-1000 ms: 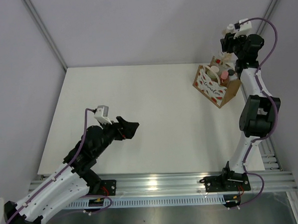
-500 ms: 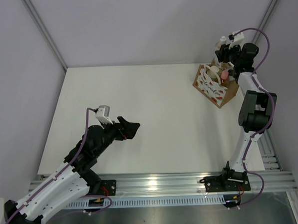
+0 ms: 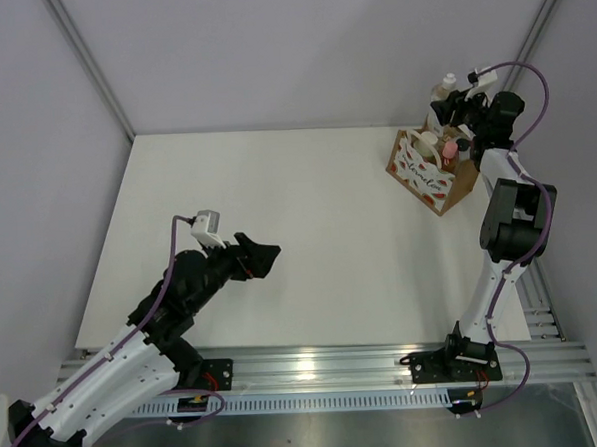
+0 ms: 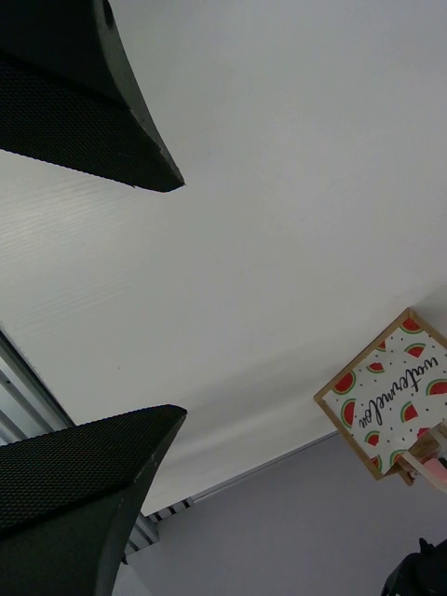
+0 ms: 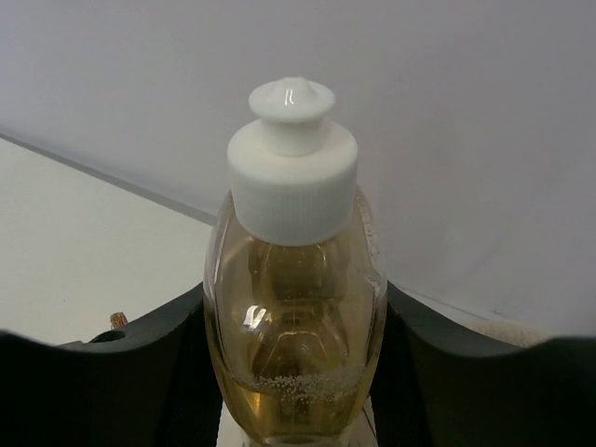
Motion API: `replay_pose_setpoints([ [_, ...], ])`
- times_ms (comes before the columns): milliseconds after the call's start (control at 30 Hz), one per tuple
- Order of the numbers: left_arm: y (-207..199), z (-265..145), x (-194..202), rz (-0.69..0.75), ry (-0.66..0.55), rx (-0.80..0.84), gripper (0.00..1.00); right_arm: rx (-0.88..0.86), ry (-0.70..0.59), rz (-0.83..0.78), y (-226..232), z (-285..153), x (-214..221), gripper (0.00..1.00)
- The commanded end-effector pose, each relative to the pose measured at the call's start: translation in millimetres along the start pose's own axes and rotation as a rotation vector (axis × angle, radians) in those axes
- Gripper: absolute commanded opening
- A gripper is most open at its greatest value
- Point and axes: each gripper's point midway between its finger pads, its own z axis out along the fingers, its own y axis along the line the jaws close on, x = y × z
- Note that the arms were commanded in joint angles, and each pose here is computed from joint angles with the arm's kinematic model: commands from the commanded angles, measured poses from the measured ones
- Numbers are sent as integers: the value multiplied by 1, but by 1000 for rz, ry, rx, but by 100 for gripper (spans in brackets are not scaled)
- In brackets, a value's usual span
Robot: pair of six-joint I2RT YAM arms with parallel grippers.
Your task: Place the personal care products into the canvas bag
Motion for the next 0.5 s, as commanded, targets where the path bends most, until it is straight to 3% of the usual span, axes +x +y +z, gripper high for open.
replay_pose_setpoints([
  [0, -16, -3, -17, -20, -47, 55, 99, -60, -128, -55, 10, 4, -30, 0],
  [233, -15, -2, -16, -18, -43, 47, 99, 0, -78, -82, 1, 1, 2, 0],
  [467, -15, -2, -16, -20, -44, 50, 99, 160, -105, -227, -25, -14, -15, 0],
])
